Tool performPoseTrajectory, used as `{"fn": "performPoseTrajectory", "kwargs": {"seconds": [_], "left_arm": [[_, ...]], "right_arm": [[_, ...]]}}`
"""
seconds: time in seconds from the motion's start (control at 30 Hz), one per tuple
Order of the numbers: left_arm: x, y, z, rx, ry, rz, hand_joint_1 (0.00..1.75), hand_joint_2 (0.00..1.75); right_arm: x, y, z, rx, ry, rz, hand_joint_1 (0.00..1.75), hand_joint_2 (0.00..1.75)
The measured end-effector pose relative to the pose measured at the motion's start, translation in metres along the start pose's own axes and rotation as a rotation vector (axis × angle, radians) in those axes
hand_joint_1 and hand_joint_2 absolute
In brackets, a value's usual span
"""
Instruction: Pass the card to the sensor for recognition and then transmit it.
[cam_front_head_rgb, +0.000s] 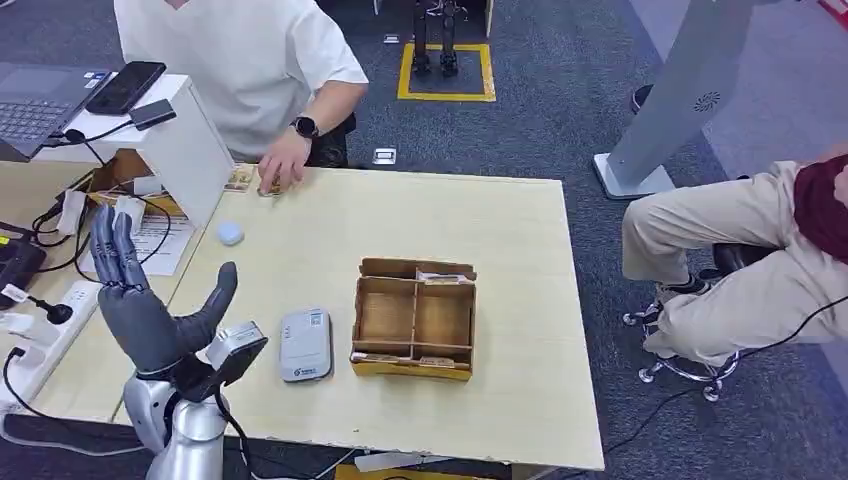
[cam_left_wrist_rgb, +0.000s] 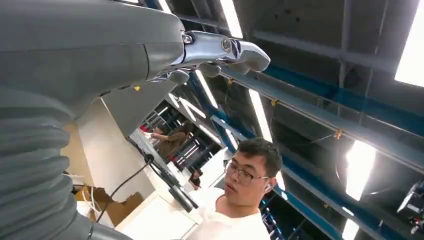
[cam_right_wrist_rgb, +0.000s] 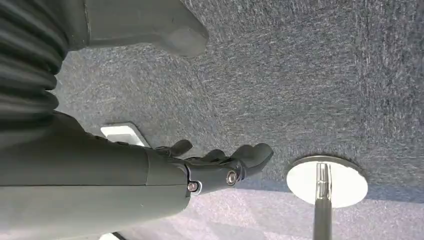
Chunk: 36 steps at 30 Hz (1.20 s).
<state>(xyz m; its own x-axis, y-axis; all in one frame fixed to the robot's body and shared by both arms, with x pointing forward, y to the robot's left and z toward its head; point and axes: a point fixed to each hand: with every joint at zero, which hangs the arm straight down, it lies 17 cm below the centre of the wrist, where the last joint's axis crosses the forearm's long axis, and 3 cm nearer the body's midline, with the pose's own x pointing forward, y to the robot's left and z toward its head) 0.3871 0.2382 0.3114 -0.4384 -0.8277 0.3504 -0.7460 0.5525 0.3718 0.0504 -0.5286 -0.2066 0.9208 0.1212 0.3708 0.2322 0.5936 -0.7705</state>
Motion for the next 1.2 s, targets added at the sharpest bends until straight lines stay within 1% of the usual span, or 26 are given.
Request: {"fn": "performPoseTrajectory", "kwargs": {"seconds": [0.03, 0.1, 0.13, 0.23, 0.33, 0.5, 0.7, 0.8, 1.0, 1.1, 1.17, 1.2], "left_arm": [[-0.001, 0.001, 0.002, 0.001, 0.007, 0.01, 0.0, 1.75], [0.0, 0.002, 0.012, 0.007, 0.057, 0.151, 0.0, 1.75], [0.005, 0.0, 0.023, 0.002, 0.088, 0.223, 0.0, 1.75], [0.031, -0.012, 0.041, -0.041, 0.123, 0.422, 0.0, 1.75], [0.059, -0.024, 0.051, -0.114, 0.121, 0.623, 0.0, 1.75], [0.104, -0.041, 0.068, -0.241, 0.073, 0.817, 0.0, 1.75], [0.126, -0.046, 0.079, -0.309, 0.033, 0.876, 0.0, 1.75], [0.141, -0.05, 0.088, -0.375, -0.008, 0.912, 0.0, 1.75], [0.161, -0.055, 0.102, -0.466, -0.098, 0.886, 0.0, 1.75], [0.164, -0.063, 0.111, -0.518, -0.143, 0.791, 0.0, 1.75], [0.157, -0.074, 0.117, -0.549, -0.184, 0.598, 0.0, 1.75], [0.151, -0.082, 0.12, -0.561, -0.212, 0.44, 0.0, 1.75]], "right_arm": [[-0.001, 0.0, 0.0, -0.001, 0.002, -0.002, 0.0, 1.75], [-0.001, -0.001, 0.001, -0.005, -0.004, -0.008, 0.0, 1.75], [-0.002, -0.002, 0.001, -0.006, -0.006, -0.008, 0.0, 1.75], [-0.004, -0.003, 0.002, -0.011, -0.009, -0.013, 0.0, 1.75], [-0.006, -0.005, 0.003, -0.019, -0.009, -0.024, 0.0, 1.75], [-0.007, -0.006, 0.003, -0.025, -0.009, -0.033, 0.0, 1.75], [-0.008, -0.007, 0.003, -0.026, -0.013, -0.032, 0.0, 1.75], [-0.007, -0.007, 0.003, -0.026, -0.015, -0.033, 0.0, 1.75], [-0.01, -0.009, 0.004, -0.032, -0.017, -0.039, 0.0, 1.75], [-0.015, -0.01, 0.005, -0.037, -0.005, -0.043, 0.0, 1.75], [-0.019, -0.011, 0.005, -0.039, 0.015, -0.043, 0.0, 1.75], [-0.023, -0.012, 0.005, -0.04, 0.03, -0.04, 0.0, 1.75]]}}
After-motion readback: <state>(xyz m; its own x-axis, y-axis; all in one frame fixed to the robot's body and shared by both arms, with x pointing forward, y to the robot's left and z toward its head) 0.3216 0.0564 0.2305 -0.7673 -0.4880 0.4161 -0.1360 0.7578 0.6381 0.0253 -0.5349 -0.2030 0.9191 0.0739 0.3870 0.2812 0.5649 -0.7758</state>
